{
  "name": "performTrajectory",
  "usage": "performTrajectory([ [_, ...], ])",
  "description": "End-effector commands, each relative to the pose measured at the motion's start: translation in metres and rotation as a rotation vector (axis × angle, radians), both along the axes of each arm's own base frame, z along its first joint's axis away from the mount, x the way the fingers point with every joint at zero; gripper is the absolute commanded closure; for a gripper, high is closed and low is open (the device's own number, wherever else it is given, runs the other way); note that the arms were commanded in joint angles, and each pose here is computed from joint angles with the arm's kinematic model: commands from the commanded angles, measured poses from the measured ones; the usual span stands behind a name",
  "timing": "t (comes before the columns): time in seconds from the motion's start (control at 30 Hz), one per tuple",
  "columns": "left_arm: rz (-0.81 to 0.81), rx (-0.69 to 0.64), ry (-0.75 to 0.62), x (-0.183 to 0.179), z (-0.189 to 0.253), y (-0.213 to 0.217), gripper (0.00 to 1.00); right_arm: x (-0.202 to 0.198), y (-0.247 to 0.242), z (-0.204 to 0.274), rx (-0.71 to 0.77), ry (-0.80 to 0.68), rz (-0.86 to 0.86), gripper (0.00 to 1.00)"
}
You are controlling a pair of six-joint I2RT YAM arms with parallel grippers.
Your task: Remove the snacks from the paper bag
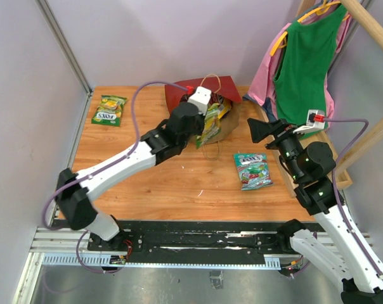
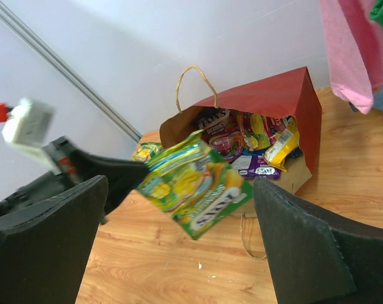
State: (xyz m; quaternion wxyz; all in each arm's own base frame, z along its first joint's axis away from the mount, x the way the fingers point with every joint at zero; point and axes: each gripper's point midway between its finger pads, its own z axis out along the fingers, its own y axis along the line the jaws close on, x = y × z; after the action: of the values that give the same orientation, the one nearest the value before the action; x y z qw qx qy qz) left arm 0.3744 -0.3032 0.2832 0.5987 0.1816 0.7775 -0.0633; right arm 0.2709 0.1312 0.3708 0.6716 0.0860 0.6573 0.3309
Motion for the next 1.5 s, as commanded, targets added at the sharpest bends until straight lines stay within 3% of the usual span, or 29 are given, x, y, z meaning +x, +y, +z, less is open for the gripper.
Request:
performTrajectory([
  [0.0,0.024,-0.168,-0.065,-0.027,0.046,0.028,0.99,-0.003,-0.005,0.021,0.04,-0.06,-0.011,0.01],
  [0.2,0.155,-0.177,-0.083,-0.053,0.044,0.086,1.0,-0.002,0.003,0.023,0.054,-0.054,0.025,0.01],
  [0.37,0.214,-0.291,-0.04,-0.059,0.026,0.126,1.0,0.005,0.024,0.023,0.063,-0.024,0.112,0.02],
  [0.63,0.324,-0.43,0.158,-0.045,-0.063,0.183,0.99,0.005,0.039,0.019,0.051,-0.015,0.164,0.01],
  [0.9,0.622,-0.481,0.254,-0.032,-0.142,0.257,1.0,0.002,0.028,0.017,0.028,-0.035,0.118,0.01],
  [1.47,0.968,-0.49,0.204,-0.052,-0.174,0.349,0.99,0.004,0.038,0.008,0.081,-0.001,0.155,0.01],
])
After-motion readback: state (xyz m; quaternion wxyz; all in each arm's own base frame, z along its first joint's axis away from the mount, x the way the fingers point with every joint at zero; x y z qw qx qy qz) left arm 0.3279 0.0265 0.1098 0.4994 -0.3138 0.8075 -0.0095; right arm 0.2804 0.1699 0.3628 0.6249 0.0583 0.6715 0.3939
